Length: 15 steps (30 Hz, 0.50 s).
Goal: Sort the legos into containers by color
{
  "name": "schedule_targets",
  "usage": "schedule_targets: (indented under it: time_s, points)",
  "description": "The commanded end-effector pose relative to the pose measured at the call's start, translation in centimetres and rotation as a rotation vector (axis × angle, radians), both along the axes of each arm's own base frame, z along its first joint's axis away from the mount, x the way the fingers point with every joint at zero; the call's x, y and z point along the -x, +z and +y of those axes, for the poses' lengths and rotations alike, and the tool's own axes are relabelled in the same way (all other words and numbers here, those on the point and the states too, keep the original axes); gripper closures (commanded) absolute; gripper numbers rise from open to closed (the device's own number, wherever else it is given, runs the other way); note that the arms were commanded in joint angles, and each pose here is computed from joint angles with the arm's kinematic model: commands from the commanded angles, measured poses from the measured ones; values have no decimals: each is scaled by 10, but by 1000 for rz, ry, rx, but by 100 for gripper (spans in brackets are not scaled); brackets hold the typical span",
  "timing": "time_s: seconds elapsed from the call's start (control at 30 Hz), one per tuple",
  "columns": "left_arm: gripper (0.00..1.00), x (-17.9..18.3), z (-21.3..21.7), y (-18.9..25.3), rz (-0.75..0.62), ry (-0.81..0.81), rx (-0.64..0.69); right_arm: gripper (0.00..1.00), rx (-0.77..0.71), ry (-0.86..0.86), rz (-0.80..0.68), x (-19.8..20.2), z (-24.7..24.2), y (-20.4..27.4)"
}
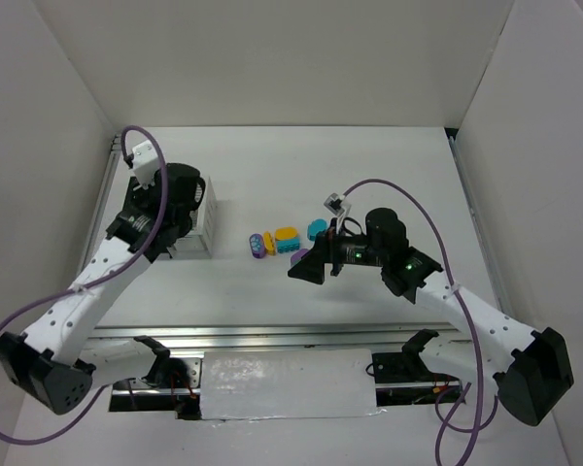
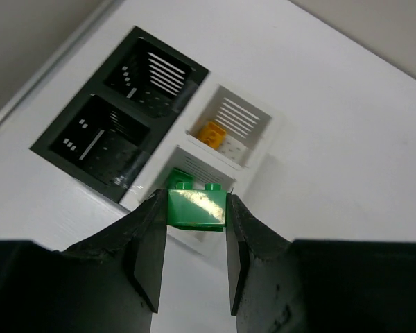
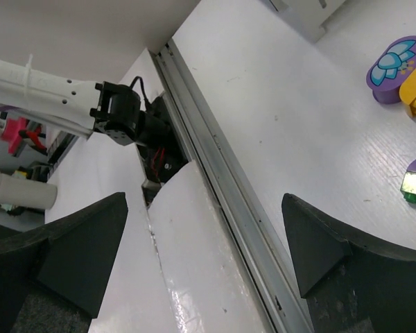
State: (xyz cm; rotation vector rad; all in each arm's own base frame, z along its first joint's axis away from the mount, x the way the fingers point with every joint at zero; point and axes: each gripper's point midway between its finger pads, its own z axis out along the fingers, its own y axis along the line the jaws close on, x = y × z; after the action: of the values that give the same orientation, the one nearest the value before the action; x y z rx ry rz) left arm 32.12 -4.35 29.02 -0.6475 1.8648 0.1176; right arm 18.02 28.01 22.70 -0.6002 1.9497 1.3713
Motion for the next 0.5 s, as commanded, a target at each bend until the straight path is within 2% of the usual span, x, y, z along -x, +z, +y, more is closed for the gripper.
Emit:
schedule_targets:
  time_s: [0.0,0.13,0.27,0.47]
  points:
    - [100,-6,39,-3,-35,235,-62,0,-4,-29,-64,-4,-5,11]
    - [100,-26,56,-32,8,268,-39,0,17,-40,-66,1,-12,7]
    - [100,-42,48,-49,5,200,23,0,19,-23,-79,6,-14,7]
    - [100,-52,37,-65,42,152,38,0,30,-43,-87,4,-17,5]
